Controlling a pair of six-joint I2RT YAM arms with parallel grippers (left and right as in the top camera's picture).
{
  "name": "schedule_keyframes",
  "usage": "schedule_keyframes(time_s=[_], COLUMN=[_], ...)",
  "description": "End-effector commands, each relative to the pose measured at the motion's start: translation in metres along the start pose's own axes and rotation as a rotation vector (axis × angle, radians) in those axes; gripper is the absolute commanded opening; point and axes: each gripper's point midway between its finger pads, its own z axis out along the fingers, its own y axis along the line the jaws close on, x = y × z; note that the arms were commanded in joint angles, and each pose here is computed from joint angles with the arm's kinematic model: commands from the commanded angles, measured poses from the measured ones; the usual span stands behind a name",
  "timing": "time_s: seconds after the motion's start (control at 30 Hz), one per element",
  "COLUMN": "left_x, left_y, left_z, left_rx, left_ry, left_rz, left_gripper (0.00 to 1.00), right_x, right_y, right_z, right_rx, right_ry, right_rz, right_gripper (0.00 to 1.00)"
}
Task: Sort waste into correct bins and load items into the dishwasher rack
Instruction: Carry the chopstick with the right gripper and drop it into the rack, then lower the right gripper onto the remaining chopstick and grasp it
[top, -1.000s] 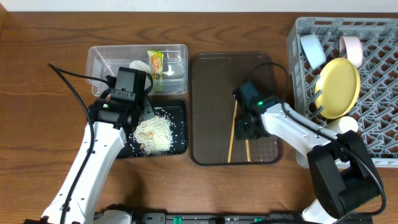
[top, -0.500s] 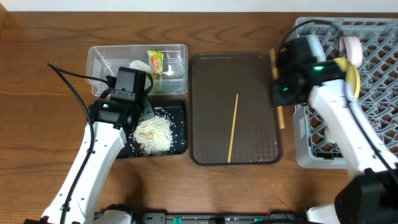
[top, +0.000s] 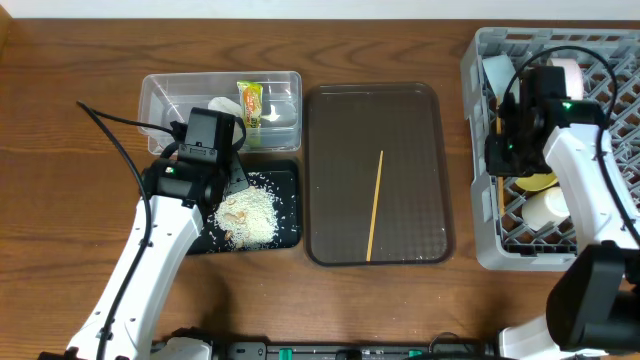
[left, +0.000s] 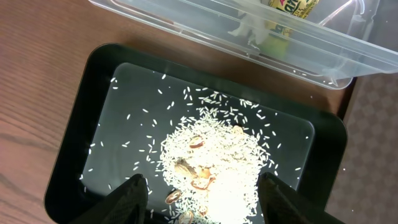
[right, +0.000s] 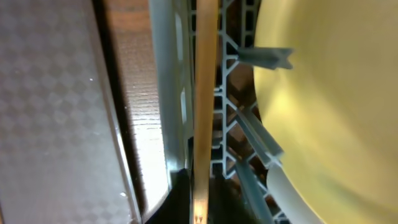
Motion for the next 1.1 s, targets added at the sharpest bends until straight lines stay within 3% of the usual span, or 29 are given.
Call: schedule_keyframes(time_s=[0.0,0.2,0.43,0.67,0.83,1.07], left_x=[0.0,0.0,0.0,0.0,0.0,0.0], left_y=[0.004,0.004,0.003,0.004,0.004,0.004], left_z=[0.003,0.003,0.003,0.003,0.003,0.003], left_rx=[-0.02,-0.019,-0.019,-0.02,-0.019,-0.02], left_ry=[0.0,-0.001,-0.001,-0.001,-0.001,-0.001], left_rz=[-0.01,-0.011,-0.012,-0.021,-0.021,-0.021], left_gripper=[0.6,0.6,0.6,0.6,0.6,0.6], right_x=[-0.008,-0.037,-0.041,0.002,0.038,0.069], right_y=[-0.002,0.01,0.089,0.157,0.2,0.215], right_z=[-0.002,-0.038,-0.067,-0.025,0.014,0.07], right_rx=[0.003,-0.062,-0.354,-0.344,-0.333,-0.159], right_ry=[-0.032,-0.154,-0.214,-0.075,0.024,0.112], right_rz=[-0.022,0.013,-0.098,-0.236,-0.294,-0.254], right_gripper=[0.21,0.32,0.33,0.43,0.42,0.4])
